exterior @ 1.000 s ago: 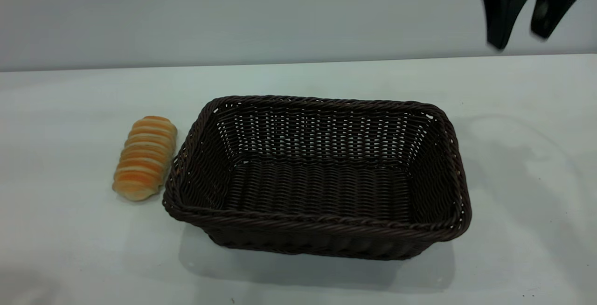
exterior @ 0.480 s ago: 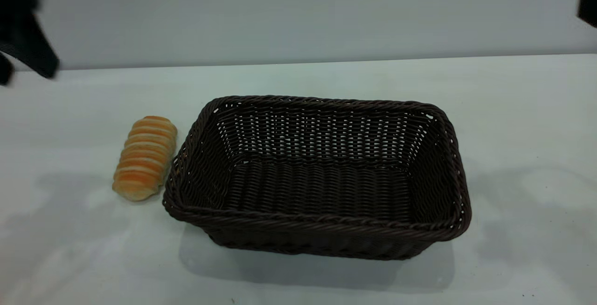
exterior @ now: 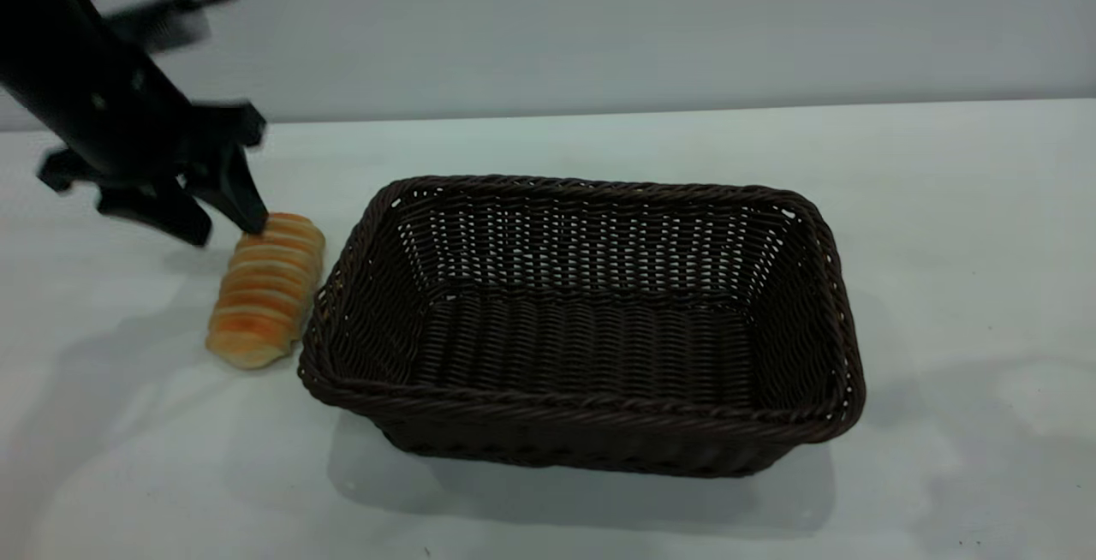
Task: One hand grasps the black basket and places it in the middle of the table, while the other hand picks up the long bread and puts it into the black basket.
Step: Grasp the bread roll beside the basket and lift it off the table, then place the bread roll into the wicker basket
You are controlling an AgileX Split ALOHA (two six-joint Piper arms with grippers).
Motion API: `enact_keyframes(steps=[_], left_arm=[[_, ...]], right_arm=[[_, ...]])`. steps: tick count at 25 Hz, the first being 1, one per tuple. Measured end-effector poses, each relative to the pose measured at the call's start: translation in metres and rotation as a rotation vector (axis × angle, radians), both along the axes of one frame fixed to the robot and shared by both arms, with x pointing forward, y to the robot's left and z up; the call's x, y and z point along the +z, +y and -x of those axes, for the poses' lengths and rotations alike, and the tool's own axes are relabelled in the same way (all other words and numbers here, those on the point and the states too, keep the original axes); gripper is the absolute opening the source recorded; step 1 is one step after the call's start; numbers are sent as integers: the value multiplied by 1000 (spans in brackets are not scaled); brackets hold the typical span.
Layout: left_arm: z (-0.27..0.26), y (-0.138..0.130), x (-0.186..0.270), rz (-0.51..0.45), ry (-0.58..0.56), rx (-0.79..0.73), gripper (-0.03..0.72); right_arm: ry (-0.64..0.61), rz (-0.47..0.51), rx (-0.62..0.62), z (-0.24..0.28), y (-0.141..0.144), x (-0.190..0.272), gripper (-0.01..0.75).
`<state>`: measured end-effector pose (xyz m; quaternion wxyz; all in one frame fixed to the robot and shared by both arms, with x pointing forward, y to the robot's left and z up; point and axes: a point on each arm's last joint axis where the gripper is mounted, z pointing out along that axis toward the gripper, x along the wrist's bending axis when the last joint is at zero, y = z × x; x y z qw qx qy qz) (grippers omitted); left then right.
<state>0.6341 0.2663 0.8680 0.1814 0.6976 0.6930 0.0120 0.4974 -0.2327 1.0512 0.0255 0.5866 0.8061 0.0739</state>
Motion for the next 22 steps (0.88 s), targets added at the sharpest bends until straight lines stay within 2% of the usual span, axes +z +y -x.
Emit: enact_keyframes(steps=[5,7,8,11,13,18,22], left_arm=[[-4,3,-46,-27,28,36,452],[-6,2,-52,-14,37,54,417],[-7,2,-51,-8,39,52,370],[-10,0,-43,9,49,19,145],[-11,-3,-30,25,51,-8,73],[-19,-14,50,55,-81,-113,53],[-8,-51,87,51,-138,-335,53]], right_arm=[[3,-5,-2,1,0,-4,562],[-4,-8,-4,1,0,-4,562],[-1,-8,-4,1,0,-5,562],[2,-10,-5,2,1,-6,562],[1,-10,-5,2,0,-6,562],[2,-12,-5,2,1,-6,562],[-3,-14,-6,1,1,-6,562]])
